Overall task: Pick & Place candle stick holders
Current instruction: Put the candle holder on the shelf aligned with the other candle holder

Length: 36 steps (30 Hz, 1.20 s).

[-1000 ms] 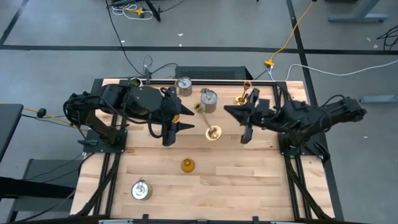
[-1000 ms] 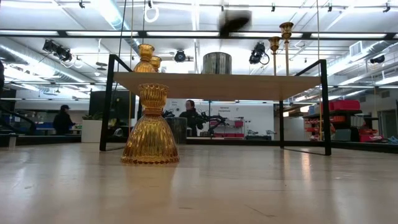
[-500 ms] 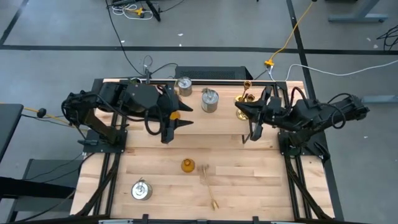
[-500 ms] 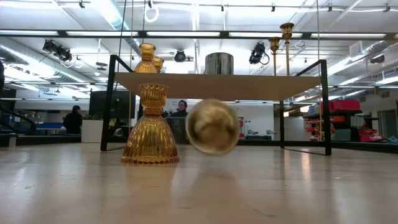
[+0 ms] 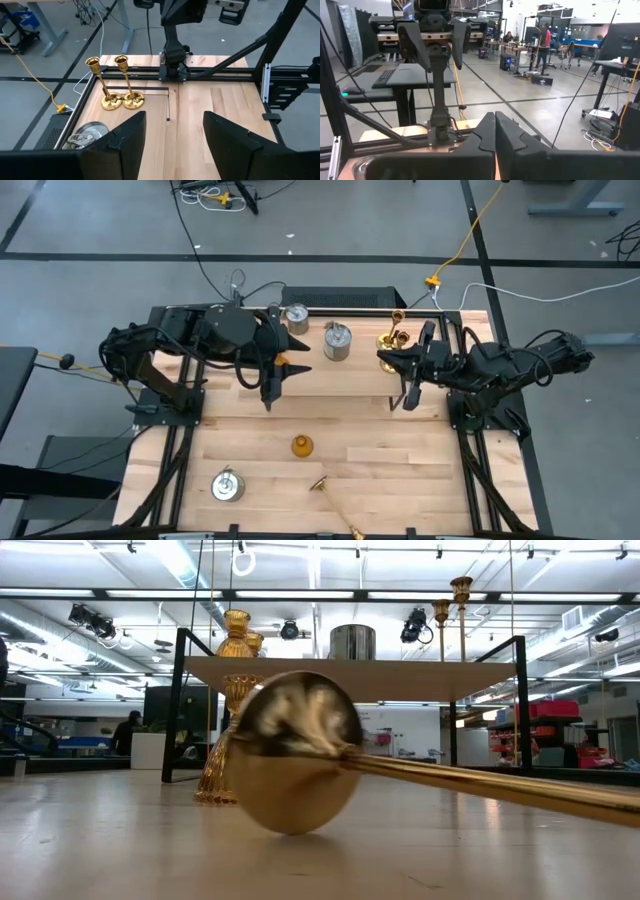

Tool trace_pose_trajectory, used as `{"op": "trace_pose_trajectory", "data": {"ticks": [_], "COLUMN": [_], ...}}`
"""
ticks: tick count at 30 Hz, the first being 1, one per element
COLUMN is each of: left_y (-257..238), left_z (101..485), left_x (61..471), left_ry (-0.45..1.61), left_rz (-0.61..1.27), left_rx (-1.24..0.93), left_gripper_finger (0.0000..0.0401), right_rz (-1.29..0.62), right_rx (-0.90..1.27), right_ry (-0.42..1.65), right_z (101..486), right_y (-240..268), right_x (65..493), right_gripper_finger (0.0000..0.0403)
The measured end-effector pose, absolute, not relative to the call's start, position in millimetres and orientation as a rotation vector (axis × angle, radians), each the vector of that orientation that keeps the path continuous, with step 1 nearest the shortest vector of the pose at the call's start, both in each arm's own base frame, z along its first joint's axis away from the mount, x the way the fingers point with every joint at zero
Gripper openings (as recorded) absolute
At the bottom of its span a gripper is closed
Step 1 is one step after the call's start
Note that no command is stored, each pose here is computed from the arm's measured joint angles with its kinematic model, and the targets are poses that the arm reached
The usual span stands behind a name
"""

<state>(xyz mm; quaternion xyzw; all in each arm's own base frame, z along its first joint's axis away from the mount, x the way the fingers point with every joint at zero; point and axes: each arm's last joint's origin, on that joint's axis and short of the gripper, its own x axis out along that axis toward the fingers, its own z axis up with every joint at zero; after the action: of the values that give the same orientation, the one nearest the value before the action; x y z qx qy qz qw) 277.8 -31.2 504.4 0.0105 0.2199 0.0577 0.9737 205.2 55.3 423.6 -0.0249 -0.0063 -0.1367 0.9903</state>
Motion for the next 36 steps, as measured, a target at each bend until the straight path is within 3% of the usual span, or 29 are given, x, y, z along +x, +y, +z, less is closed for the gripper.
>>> {"op": "trace_pose_trajectory", "data": {"ticks": [13, 36], "left_y": [-38, -90], "left_z": [504, 478], "left_x": [277, 292], "left_ry": [0.448, 0.580], "left_rz": [0.044, -0.134], "left_rx": [0.071, 0.214], "left_gripper_finger": [0.0206, 0.0207], "right_rz": [-0.270, -0.268], "right_rx": [-0.060, -0.091], "right_ry": [0.007, 0.075], "right_z": [422, 414], "right_y": [55, 55], "right_x": [205, 205], "right_gripper_finger": [0.0046, 0.0197]}}
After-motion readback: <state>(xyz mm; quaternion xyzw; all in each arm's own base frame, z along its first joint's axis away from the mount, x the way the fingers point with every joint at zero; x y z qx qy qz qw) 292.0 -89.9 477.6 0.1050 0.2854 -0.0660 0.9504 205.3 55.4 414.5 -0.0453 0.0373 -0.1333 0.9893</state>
